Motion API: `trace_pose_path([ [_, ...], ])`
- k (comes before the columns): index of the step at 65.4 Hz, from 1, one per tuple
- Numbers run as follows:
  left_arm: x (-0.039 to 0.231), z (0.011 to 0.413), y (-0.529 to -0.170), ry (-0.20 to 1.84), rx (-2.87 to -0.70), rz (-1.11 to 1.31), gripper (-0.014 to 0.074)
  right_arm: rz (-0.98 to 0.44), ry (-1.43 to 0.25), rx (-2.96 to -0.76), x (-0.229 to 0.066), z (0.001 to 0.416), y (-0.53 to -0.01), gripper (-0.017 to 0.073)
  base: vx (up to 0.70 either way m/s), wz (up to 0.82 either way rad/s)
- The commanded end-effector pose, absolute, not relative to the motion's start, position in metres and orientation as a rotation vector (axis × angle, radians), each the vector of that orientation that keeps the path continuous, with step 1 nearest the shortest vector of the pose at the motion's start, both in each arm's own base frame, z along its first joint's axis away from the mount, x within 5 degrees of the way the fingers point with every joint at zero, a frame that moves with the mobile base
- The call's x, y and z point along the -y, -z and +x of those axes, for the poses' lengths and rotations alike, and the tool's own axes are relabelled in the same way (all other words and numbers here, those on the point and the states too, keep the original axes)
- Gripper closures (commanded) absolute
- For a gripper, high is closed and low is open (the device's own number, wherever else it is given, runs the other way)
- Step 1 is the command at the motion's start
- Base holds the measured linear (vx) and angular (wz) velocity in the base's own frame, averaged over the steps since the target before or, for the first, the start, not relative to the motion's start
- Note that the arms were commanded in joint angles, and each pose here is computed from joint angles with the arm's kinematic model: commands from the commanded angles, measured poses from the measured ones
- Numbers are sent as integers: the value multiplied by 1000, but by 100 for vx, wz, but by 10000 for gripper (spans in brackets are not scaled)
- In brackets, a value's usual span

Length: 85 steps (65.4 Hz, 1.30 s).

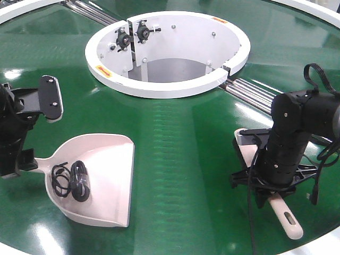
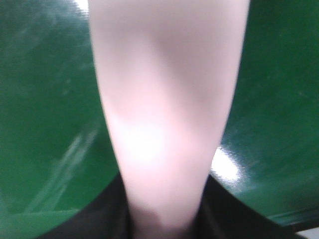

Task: Clean and inspect green conveyor with broom and dustpan
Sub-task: 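Lower the brush onto the belt, open and withdraw the right gripper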

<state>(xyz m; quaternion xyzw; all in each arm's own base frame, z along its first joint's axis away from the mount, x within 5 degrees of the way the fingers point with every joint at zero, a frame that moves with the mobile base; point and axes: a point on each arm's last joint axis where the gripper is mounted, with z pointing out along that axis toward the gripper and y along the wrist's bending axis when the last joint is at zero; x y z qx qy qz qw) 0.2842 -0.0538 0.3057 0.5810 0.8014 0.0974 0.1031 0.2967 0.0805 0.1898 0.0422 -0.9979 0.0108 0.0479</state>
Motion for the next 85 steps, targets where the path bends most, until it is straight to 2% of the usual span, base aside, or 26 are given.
trace_pose_path([
  [1,55,281,-324,-314,-2309,1657,18,138,-61,3119,-76,298,-210,496,0,0],
  [8,55,281,-324,-314,-2309,1657,18,153,-87,3129,-75,300,-211,409,0,0],
  [24,55,281,-324,-314,-2309,1657,18,157,-78,3172,-76,303,-211,67,0,0],
  [33,55,281,-324,-315,-2309,1657,18,199,-103,3171,-74,302,-214,-29,0,0],
  [45,55,281,-324,-315,-2309,1657,18,284,-83,3247,-72,294,-239,-34,0,0],
  [64,55,281,-324,-315,-2309,1657,18,348,-17,3514,-67,276,-295,-19,0,0],
  [76,56,281,-324,-314,-2304,1653,18,408,-38,3683,-60,258,-331,-19,0,0],
  [85,60,280,-323,-250,-2306,1633,18,434,-20,3776,-56,243,-352,-19,0,0],
])
